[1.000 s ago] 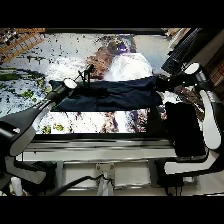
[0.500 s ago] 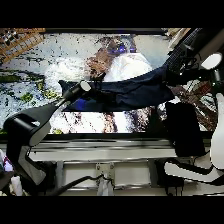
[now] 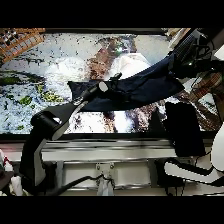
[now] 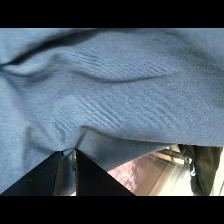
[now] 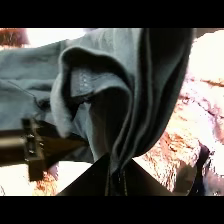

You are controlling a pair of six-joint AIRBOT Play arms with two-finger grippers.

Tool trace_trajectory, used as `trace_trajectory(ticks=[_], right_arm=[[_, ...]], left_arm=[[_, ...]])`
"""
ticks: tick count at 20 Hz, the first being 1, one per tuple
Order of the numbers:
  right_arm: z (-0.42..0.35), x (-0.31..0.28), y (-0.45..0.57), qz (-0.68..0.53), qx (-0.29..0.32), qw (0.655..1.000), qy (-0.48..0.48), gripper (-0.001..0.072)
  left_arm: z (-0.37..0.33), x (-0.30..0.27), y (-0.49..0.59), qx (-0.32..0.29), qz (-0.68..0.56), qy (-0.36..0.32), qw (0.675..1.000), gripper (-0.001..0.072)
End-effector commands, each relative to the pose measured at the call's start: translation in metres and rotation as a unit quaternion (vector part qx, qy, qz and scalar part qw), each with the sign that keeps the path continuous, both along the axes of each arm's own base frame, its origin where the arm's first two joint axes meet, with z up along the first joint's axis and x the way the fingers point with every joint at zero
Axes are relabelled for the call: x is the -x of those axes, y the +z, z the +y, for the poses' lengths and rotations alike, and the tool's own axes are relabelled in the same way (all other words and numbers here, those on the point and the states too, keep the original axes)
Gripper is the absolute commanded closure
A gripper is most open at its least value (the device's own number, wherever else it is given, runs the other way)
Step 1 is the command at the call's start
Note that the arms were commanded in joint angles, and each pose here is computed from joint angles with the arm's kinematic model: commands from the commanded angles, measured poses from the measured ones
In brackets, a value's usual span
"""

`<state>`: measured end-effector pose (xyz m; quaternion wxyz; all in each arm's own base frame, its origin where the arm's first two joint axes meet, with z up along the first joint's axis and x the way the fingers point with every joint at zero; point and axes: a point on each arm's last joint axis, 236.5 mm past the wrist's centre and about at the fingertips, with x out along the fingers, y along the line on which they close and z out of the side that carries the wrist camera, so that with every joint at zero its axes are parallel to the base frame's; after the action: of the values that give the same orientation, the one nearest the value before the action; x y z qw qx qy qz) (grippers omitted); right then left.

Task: Fold the clothes and pants, and hang the long-sleeved shirts on hangers.

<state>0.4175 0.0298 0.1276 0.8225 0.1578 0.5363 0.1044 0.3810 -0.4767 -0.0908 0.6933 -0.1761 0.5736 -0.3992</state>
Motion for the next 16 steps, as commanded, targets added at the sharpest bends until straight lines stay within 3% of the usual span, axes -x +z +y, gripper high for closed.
trace_trajectory(ticks=[1, 8, 10, 16], right_arm=[[-0.003, 0.000, 0.006, 0.003, -0.002, 1.000, -0.021, 0.0681], [-0.004, -0.006, 0.008, -0.001, -0.010, 0.999, -0.042, 0.0681], [-0.004, -0.007, 0.009, -0.002, -0.014, 0.999, -0.050, 0.0681], [0.001, -0.012, 0.010, -0.001, -0.022, 0.997, -0.080, 0.0681]], left_arm=[[-0.019, 0.000, 0.001, 0.007, -0.014, -0.002, 1.000, 0.0620], [0.004, 0.005, 0.011, -0.006, -0.005, -0.041, 0.999, 0.0626], [0.024, -0.013, 0.012, -0.026, -0.012, -0.023, 0.999, 0.0675], [0.046, -0.019, 0.055, 0.008, -0.013, -0.043, 0.999, 0.0674]])
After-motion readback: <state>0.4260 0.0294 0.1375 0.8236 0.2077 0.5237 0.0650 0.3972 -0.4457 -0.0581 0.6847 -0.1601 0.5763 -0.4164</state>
